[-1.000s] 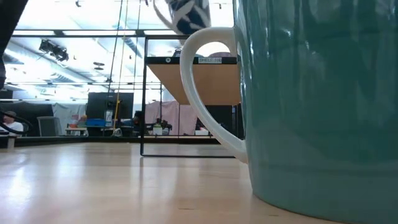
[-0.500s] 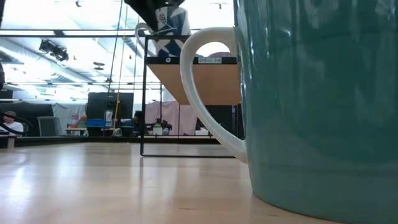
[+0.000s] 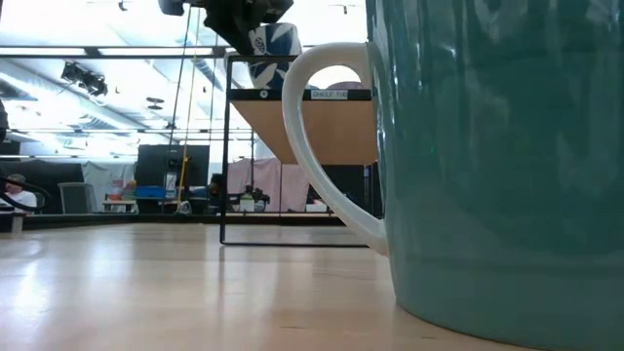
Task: Place coffee mugs
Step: Put the white and blue mug on the shelf, then put the purple mug on the shelf
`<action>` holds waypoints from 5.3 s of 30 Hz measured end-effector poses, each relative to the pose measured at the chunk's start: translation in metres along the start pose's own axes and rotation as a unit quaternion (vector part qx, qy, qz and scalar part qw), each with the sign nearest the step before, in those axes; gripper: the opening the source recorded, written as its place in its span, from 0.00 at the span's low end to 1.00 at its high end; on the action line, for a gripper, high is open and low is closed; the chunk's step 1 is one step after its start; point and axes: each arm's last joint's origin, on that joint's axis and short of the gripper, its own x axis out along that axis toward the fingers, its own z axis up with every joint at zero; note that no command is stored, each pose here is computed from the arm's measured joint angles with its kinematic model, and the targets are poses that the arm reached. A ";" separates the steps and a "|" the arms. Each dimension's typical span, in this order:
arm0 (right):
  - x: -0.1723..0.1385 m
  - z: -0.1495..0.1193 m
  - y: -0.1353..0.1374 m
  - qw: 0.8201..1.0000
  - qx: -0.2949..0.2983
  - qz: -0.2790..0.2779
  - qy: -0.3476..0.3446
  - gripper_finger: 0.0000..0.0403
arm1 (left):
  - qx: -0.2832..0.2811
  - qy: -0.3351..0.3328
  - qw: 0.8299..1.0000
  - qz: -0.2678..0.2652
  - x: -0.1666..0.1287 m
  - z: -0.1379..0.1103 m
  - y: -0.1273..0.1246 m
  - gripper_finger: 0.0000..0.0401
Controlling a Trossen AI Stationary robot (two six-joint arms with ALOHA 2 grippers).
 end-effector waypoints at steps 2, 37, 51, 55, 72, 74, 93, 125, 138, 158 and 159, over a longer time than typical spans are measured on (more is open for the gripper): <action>0.001 0.001 -0.001 1.000 -0.003 -0.001 0.002 0.30 | 0.006 0.001 1.000 -0.002 0.000 -0.002 0.001 0.09; 0.004 0.009 0.000 1.000 -0.006 0.013 -0.012 0.30 | 0.001 -0.004 1.000 -0.021 0.019 -0.007 0.013 0.14; 0.004 0.009 0.001 1.000 -0.008 0.015 -0.014 0.30 | -0.002 -0.002 1.000 0.002 0.019 -0.006 0.016 0.30; 0.004 0.009 0.001 1.000 -0.007 0.015 -0.014 0.30 | -0.019 0.004 1.000 0.008 0.019 -0.006 0.016 0.30; 0.004 0.009 0.001 1.000 -0.008 0.016 -0.014 0.30 | -0.057 0.032 0.996 0.057 0.019 -0.006 0.022 0.30; 0.004 0.009 0.001 1.000 -0.008 0.016 -0.014 0.30 | -0.057 0.033 0.996 0.057 0.019 -0.006 0.022 0.30; 0.004 0.009 0.001 1.000 -0.008 0.016 -0.014 0.30 | -0.037 0.053 0.995 0.079 0.011 0.004 0.011 0.30; 0.005 0.011 0.001 1.000 -0.010 0.019 -0.016 0.30 | -0.016 0.050 0.992 0.111 0.007 0.002 0.018 0.19; 0.005 0.012 0.002 0.999 -0.014 0.024 -0.020 0.30 | 0.017 0.077 0.989 0.125 0.006 0.001 0.018 0.38; 0.005 0.013 0.003 0.999 -0.014 0.029 -0.024 0.30 | 0.046 0.123 0.975 0.178 -0.003 0.015 0.007 0.38; 0.005 0.013 0.003 0.999 -0.014 0.029 -0.024 0.30 | 0.045 0.119 0.974 0.187 -0.007 0.016 0.006 0.38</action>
